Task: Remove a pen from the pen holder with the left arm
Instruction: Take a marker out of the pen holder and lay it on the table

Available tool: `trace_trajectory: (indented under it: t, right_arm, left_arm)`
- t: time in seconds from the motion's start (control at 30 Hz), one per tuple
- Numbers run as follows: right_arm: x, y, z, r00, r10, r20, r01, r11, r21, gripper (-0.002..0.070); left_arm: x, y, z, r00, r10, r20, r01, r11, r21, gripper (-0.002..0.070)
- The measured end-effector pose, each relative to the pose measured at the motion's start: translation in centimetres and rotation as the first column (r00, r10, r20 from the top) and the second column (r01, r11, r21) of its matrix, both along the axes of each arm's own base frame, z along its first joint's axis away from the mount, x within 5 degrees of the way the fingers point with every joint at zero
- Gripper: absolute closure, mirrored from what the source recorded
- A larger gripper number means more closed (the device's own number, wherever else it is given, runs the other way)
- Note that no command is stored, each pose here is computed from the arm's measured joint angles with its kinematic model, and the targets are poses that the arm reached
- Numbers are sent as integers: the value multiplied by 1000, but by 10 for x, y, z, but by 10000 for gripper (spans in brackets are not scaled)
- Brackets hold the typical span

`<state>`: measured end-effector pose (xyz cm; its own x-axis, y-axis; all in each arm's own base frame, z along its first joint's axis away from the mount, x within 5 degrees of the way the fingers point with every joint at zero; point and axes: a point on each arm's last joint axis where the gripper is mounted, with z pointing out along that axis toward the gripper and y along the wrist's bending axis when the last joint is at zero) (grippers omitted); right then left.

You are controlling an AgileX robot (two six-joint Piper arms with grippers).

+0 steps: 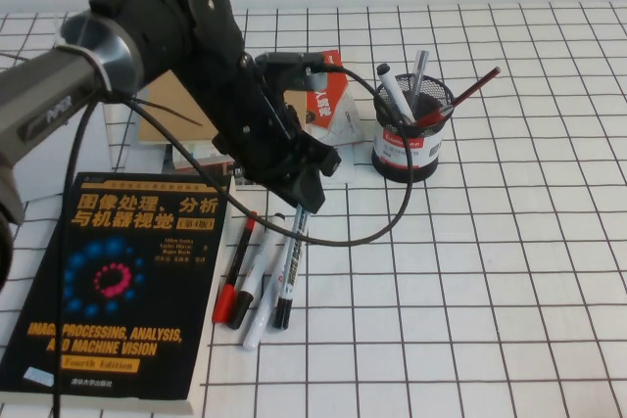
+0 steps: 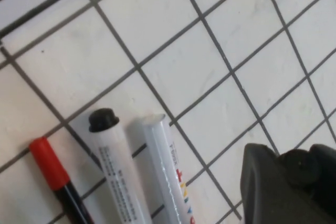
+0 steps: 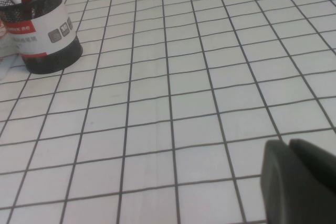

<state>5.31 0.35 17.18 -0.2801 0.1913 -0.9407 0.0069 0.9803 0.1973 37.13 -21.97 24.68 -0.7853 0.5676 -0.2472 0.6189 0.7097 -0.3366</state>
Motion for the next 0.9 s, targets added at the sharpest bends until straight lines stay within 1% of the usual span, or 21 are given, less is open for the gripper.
trace_trajectory:
  t: [0.13, 0.27, 0.4, 0.53, 0.6, 0.83, 0.9]
  right_arm:
    - [0, 0, 0, 1000, 0, 0, 0, 1000, 0, 693]
    - [0, 0, 0, 1000, 0, 0, 0, 1000, 0, 693]
    - [0, 0, 0, 1000, 0, 0, 0, 1000, 0, 692]
    - [0, 0, 0, 1000, 0, 0, 0, 1000, 0, 693]
    - [0, 0, 0, 1000, 0, 0, 0, 1000, 0, 693]
    - [0, 0, 0, 1000, 0, 0, 0, 1000, 0, 692]
    - [0, 0, 0, 1000, 0, 0, 0, 1000, 0, 693]
  left_arm:
    - [5, -5, -21, 997, 47, -66, -47, 999, 1, 558]
    - [14, -8, -40, 983, 152, -106, -151, 988, 14, 558]
    - [23, -11, -52, 951, 285, -119, -285, 958, 13, 558]
    - [30, -13, -53, 922, 375, -100, -379, 925, -17, 558]
    - [32, -13, -52, 913, 397, -93, -401, 916, -30, 558]
    - [33, -14, -52, 908, 410, -85, -414, 909, -39, 557]
    - [33, -14, -52, 908, 410, -81, -414, 909, -40, 540]
